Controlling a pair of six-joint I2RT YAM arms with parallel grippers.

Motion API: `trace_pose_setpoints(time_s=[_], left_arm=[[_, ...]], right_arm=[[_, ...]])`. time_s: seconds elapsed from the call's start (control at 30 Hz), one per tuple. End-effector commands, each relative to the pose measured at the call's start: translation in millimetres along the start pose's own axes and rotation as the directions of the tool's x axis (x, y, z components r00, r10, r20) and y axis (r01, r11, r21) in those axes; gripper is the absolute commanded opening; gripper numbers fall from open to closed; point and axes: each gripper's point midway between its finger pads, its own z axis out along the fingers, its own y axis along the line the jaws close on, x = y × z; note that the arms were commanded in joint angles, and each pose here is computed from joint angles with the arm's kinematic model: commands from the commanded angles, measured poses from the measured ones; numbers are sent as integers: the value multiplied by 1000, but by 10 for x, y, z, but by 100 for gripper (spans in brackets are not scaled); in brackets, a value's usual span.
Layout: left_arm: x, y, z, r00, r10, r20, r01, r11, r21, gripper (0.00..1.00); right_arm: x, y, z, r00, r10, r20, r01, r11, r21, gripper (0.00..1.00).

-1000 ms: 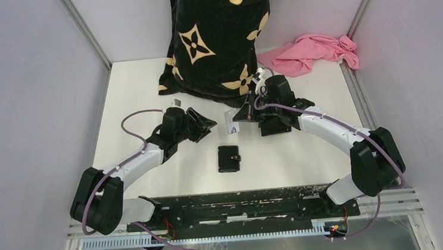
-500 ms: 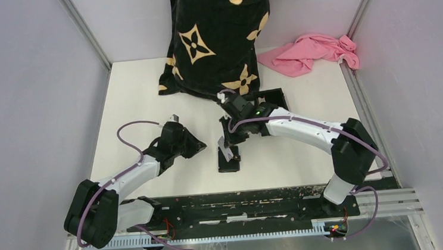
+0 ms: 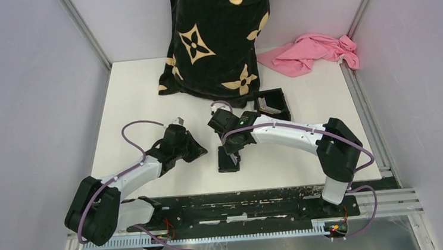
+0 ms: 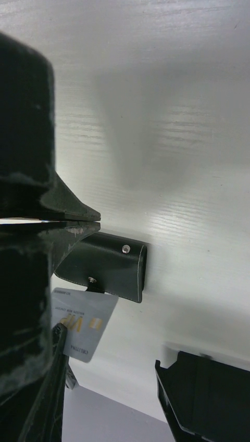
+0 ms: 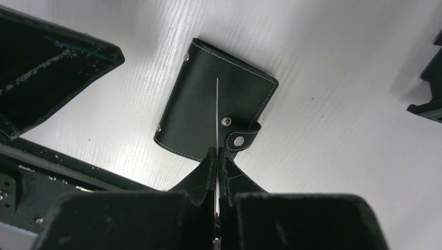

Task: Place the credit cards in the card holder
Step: Open the card holder at the center of the board.

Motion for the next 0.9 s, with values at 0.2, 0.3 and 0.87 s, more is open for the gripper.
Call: trace_pose_setpoints(time_s=[0.2, 0.3, 0.87], left_arm=[[82, -81, 62, 996, 80, -29, -78, 996, 42, 3], [103, -94, 78, 996, 85, -36, -83, 996, 42, 3], [237, -179, 121, 990, 123, -66, -120, 991, 52, 3]], right_arm=[[-50, -241, -15, 996, 33, 88, -43, 992, 117, 1], [-13, -278, -5, 996, 33, 83, -44, 990, 132, 1], [94, -403, 19, 964, 251, 93, -250, 968, -16, 1]])
